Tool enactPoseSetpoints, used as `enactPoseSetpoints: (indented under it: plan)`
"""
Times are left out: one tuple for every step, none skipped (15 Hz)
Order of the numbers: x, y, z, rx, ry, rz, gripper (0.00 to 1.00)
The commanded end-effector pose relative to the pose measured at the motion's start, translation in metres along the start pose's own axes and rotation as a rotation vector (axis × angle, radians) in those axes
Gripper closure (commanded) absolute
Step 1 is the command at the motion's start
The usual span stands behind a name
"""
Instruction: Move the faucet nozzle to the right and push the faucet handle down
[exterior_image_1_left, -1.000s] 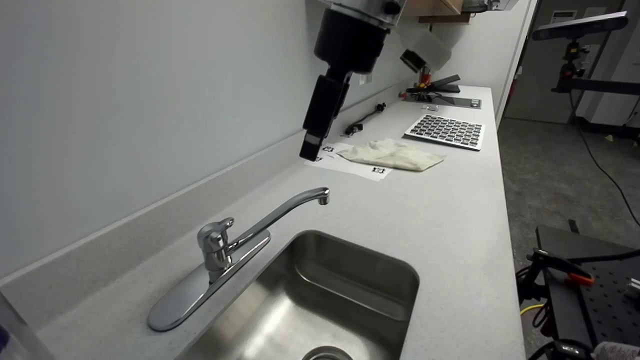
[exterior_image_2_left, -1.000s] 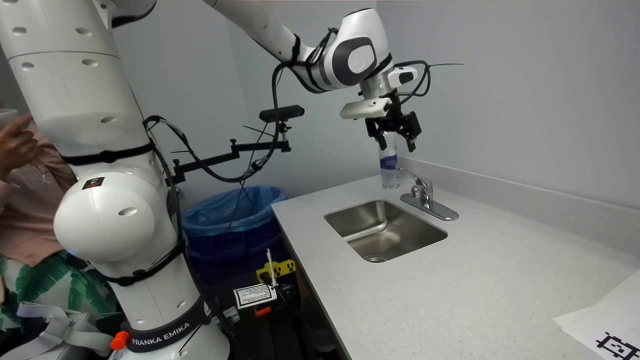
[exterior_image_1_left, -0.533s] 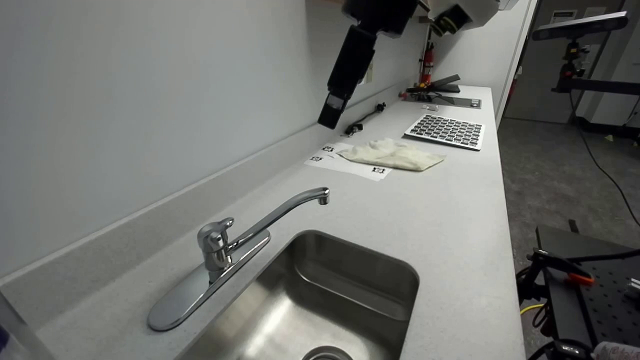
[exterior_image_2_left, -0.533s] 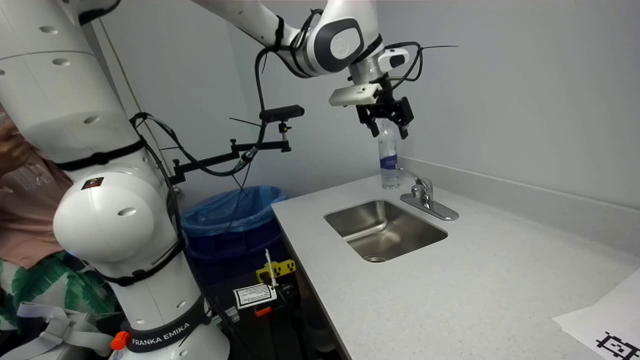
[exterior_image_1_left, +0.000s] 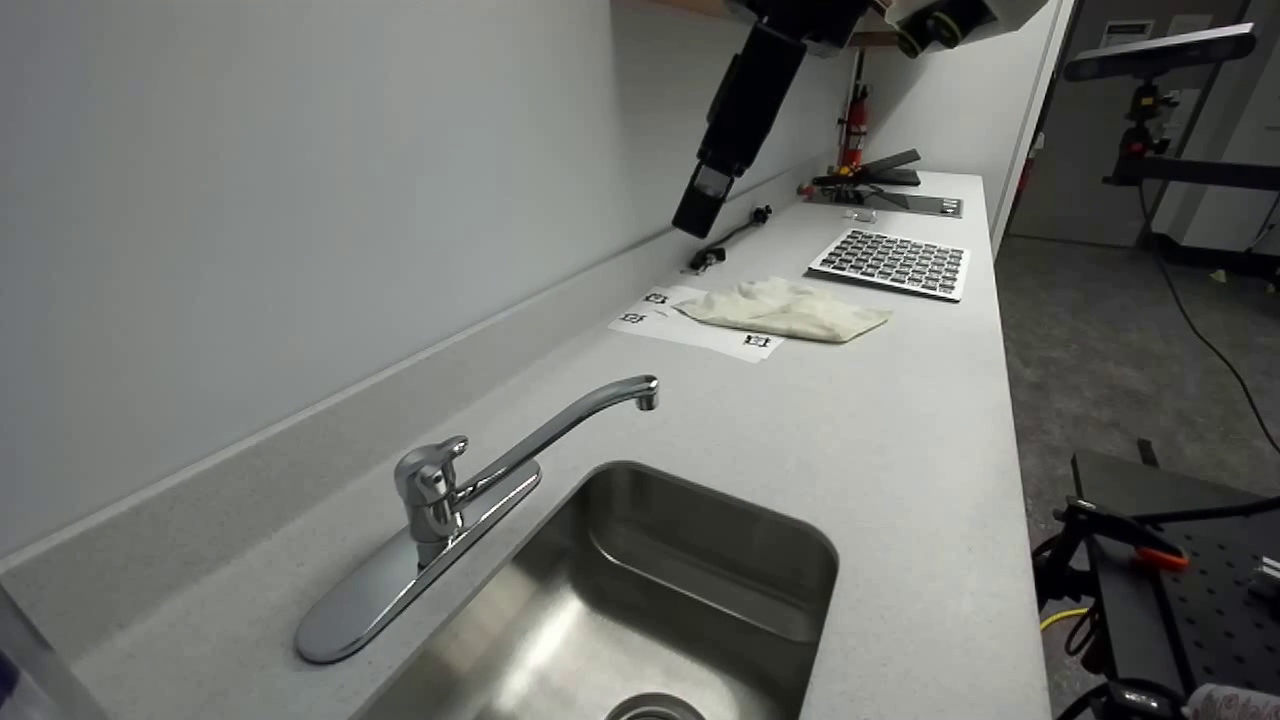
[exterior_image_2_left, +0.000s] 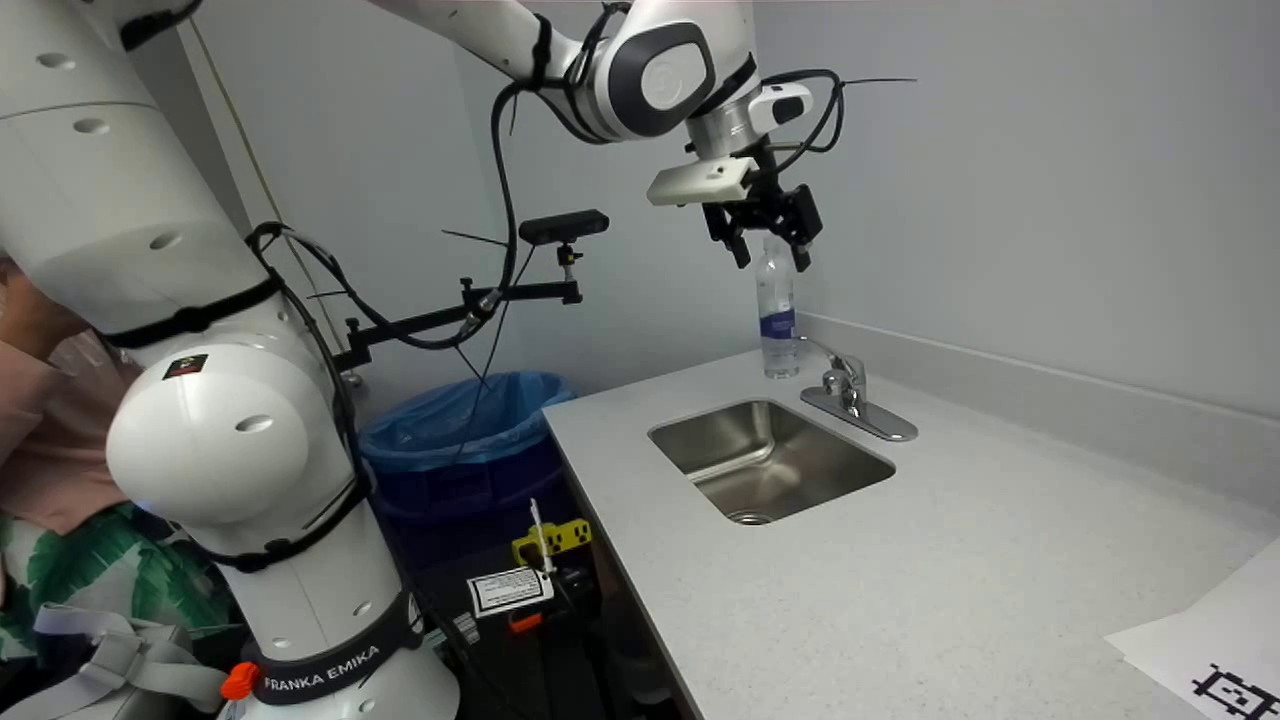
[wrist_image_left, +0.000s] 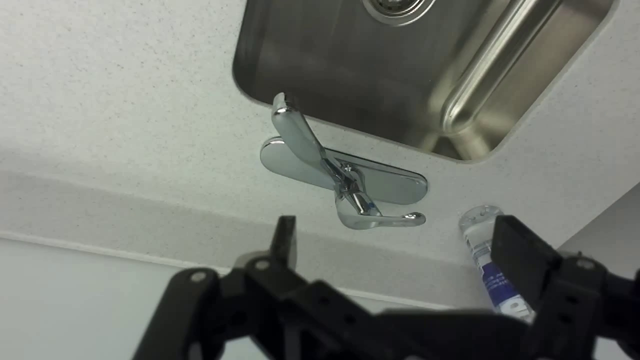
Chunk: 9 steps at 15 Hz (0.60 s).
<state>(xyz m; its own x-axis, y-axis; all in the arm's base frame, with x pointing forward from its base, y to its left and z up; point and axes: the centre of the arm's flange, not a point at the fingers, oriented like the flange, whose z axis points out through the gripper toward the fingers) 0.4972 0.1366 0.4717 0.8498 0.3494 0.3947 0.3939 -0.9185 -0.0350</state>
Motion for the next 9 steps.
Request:
enactPoseSetpoints:
  plan:
    - [-0.004, 0.002, 0.008, 0.012, -0.011, -0.033, 0.00]
    - [-0.005, 0.002, 0.011, 0.013, -0.015, -0.036, 0.00]
    - [-0.005, 0.003, 0.015, 0.016, -0.023, -0.039, 0.00]
    - [-0.006, 0.004, 0.018, 0.018, -0.026, -0.041, 0.00]
    - [-0.006, 0.005, 0.022, 0.018, -0.028, -0.044, 0.00]
    - [-0.003, 0.007, 0.027, 0.017, -0.027, -0.050, 0.00]
    - [-0.001, 0.007, 0.031, 0.014, -0.025, -0.056, 0.00]
    - [0.002, 0.007, 0.036, 0.012, -0.019, -0.067, 0.00]
    - [0.005, 0.007, 0.040, 0.010, -0.012, -0.078, 0.00]
